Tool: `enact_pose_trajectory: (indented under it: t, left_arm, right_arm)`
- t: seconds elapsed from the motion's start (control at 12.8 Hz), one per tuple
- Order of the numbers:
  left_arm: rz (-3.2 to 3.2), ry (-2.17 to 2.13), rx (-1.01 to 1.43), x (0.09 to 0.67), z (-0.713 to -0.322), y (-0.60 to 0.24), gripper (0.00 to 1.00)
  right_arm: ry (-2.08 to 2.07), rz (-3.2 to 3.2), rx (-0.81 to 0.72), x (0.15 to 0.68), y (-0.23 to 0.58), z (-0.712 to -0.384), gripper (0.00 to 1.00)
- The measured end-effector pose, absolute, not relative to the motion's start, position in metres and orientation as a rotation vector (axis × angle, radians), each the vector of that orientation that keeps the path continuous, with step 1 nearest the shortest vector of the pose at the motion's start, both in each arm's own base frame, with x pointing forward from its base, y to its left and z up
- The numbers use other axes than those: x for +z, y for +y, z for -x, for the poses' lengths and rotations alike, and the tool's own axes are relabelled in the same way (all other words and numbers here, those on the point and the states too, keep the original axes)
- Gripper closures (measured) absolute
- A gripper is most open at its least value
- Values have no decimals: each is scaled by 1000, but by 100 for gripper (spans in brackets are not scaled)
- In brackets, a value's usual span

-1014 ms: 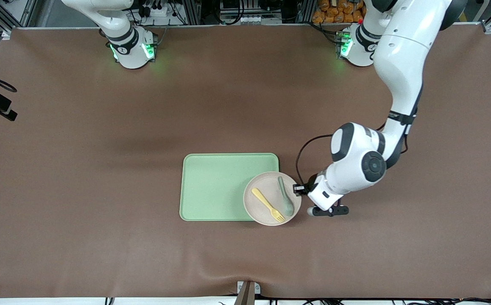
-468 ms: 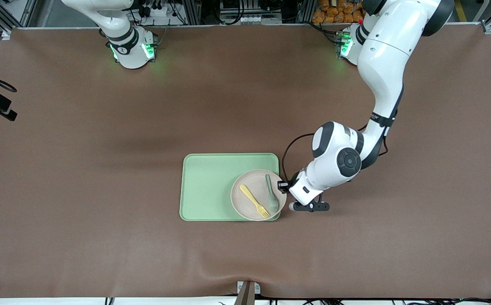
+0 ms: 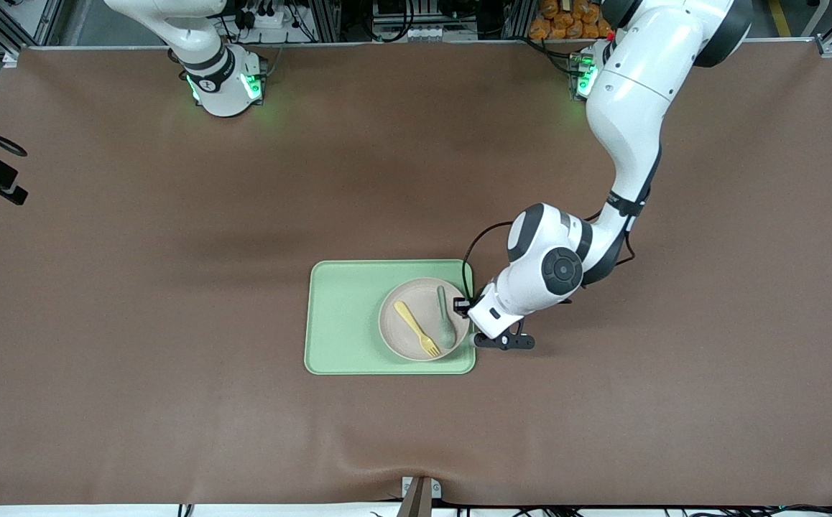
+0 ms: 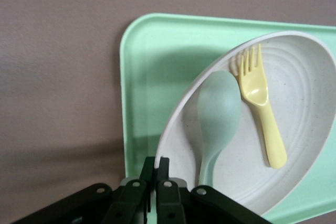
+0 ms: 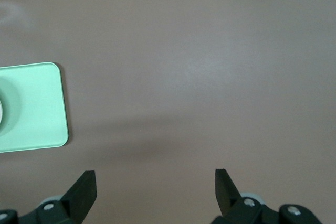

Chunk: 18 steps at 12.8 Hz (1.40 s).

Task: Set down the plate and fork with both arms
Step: 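Carry the plate with the left gripper onto the green tray, then lower the plate onto the tray and open the left gripper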

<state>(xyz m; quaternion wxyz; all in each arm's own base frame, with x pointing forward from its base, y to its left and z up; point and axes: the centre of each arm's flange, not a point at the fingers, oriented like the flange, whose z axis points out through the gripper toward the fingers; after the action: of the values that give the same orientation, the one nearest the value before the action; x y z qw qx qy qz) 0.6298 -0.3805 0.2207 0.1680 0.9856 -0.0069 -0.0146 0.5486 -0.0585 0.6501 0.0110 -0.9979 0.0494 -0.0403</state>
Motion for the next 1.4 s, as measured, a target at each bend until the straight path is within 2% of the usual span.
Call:
enact_pose_trajectory:
  t: [1.01,1.09,1.4]
  left_arm:
    - [-2842,6,2,205,-610,-414,95]
    - [-2842,16,2,205,-611,-414,88]
    - [-2839,51,23,211,-616,-413,42]
  right_arm:
    - [155,3113,-124,650,-59,-549,0]
    - [155,3113,-124,650,-59,-549,0]
    - [155,3113,-117,648,-59,-549,0]
